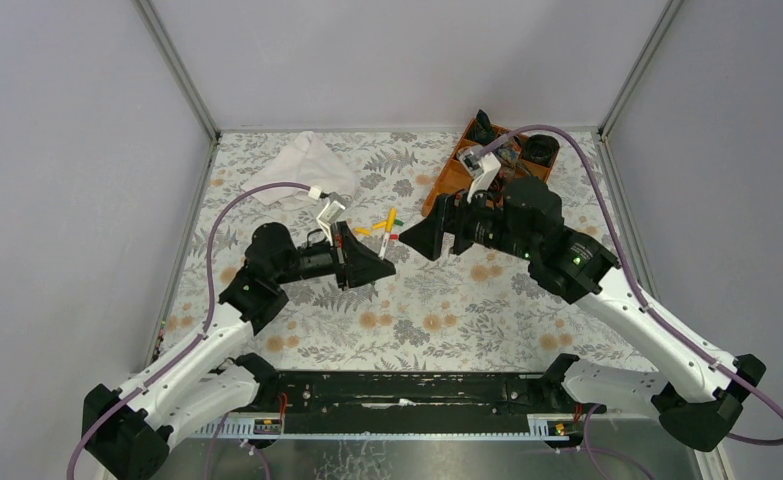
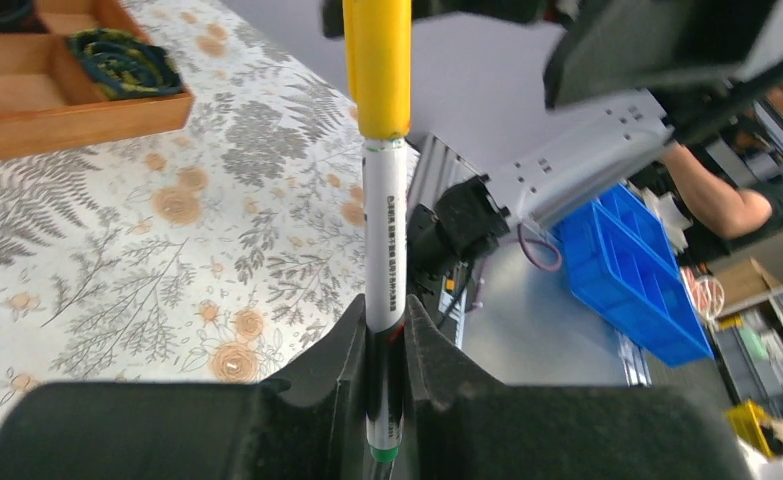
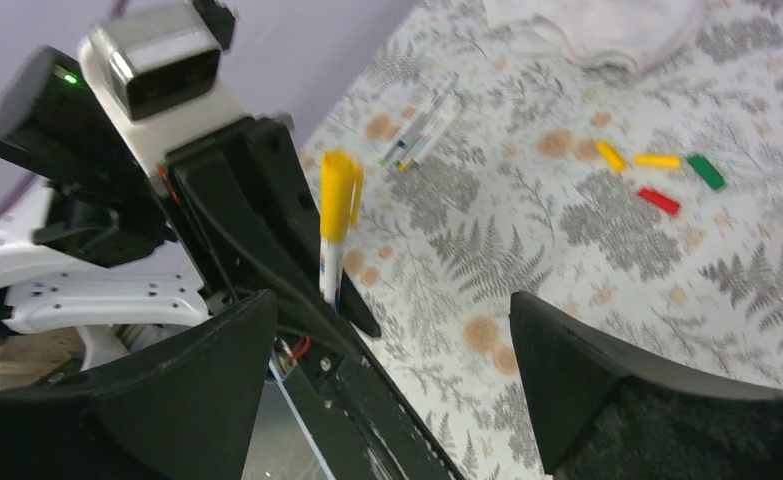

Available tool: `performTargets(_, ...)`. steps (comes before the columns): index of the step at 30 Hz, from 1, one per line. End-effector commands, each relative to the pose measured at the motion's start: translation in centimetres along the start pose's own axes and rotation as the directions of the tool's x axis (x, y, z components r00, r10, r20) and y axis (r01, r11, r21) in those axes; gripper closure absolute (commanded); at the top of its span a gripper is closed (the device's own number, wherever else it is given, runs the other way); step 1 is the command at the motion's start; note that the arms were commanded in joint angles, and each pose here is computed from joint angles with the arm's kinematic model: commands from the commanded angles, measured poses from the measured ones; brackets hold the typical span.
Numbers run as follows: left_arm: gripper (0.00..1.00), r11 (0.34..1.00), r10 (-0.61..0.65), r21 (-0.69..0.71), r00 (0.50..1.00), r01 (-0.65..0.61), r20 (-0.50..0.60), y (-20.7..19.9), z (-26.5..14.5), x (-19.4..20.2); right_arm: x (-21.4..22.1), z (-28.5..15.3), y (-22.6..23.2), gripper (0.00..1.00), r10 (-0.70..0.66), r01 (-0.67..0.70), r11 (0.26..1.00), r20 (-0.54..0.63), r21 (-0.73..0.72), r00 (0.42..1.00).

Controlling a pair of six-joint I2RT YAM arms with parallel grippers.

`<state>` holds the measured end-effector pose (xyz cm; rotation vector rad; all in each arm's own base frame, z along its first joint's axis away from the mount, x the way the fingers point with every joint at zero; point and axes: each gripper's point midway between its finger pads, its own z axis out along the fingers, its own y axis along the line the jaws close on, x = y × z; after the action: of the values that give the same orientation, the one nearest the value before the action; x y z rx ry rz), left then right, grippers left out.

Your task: Insert the pens into the pen caps

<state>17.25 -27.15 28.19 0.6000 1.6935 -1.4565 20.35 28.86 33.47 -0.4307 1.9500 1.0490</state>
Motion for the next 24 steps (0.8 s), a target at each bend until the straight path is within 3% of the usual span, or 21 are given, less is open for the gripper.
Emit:
performTargets(1,1.00,0.968,0.152,0.202,0.988,-0.149,-0.001,-3.6,-0.9,-0.1,-3.2,-0.7,4.5,0.09,-0.024,0.045,0.966,0.086,-0.254,0.996)
performTargets(8,1.00,0.950,0.169,0.270,0.985,-0.158,-0.020,-4.8,-1.3,0.1,-3.5,-0.2,5.8,0.18,-0.038,0.071,0.938,0.103,-0.339,0.994)
performTargets(15,1.00,0.948,0.166,0.279,0.986,-0.152,-0.027,-4.9,-1.4,0.3,-2.8,0.2,6.9,0.33,-0.029,0.061,0.904,0.081,-0.424,0.996)
performTargets(19,1.00,0.948,0.161,0.283,0.987,-0.146,-0.030,-4.9,-1.3,0.3,-2.3,0.6,6.8,0.45,-0.029,0.053,0.900,0.061,-0.433,0.998)
performTargets(24,1.00,0.948,0.158,0.283,0.987,-0.142,-0.033,-4.8,-1.3,0.4,-1.8,1.1,6.8,0.74,-0.028,0.045,0.892,0.045,-0.450,0.999)
